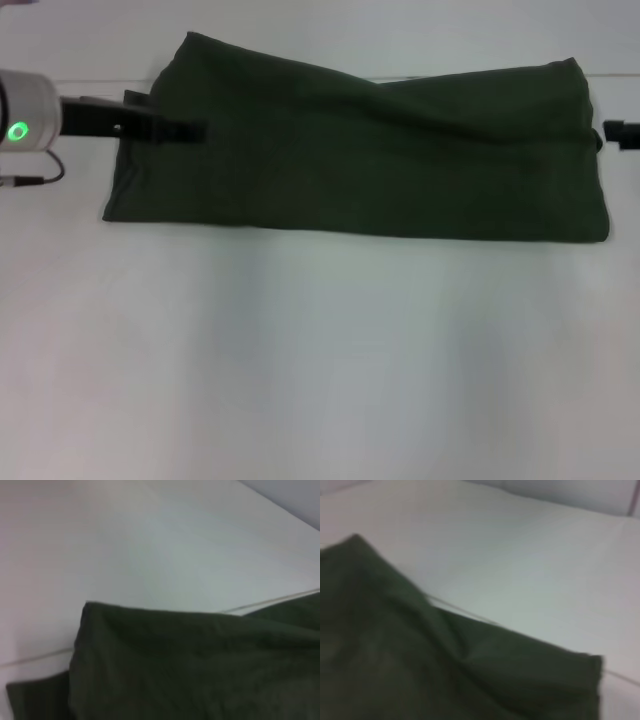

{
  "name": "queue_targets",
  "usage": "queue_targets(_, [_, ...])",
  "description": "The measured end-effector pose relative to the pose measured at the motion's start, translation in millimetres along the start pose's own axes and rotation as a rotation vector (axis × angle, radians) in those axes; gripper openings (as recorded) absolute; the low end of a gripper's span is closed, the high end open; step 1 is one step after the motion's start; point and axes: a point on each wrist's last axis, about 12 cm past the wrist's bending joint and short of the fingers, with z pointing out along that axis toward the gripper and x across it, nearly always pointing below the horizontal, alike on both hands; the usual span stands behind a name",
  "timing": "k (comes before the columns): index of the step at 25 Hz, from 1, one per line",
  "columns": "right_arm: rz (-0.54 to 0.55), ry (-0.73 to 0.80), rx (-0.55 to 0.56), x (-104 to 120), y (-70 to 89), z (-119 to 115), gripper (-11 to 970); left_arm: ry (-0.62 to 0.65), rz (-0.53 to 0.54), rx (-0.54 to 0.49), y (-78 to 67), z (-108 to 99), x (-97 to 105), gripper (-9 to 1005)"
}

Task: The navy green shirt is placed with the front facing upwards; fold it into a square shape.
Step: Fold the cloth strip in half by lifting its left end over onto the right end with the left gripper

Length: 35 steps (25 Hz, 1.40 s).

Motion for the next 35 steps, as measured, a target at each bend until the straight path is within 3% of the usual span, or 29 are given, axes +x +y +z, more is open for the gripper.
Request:
queue_targets(9, [0.034,0.017,-0.222,9.3,24.0,-9.1,910,0.017,-0.074,-0.011,20.9,-23.3,24.6,895])
queue_targets(17, [0.023,0.017,-0.278,2.8,35.2,-2.4,909,0.094,-0.073,-0.118,33.3,-25.1,38.3,842])
queue_targets(24, [0.018,0.039,-0.271,2.7,35.3,-0.4,910,0.136,-0.044,-0.131,28.6,-17.6,42.6,792])
queue_targets(29, [0.041,0.066,-0.23,9.2,27.8,-4.6,910,0.178,0.001,-0.141,24.5,-11.8,44.5,792])
queue_targets(35, [0.041,0.075,-0.239,14.2,30.3,-4.8,910,0.241,0.058,-0.184,21.3,-0.4,48.3,792])
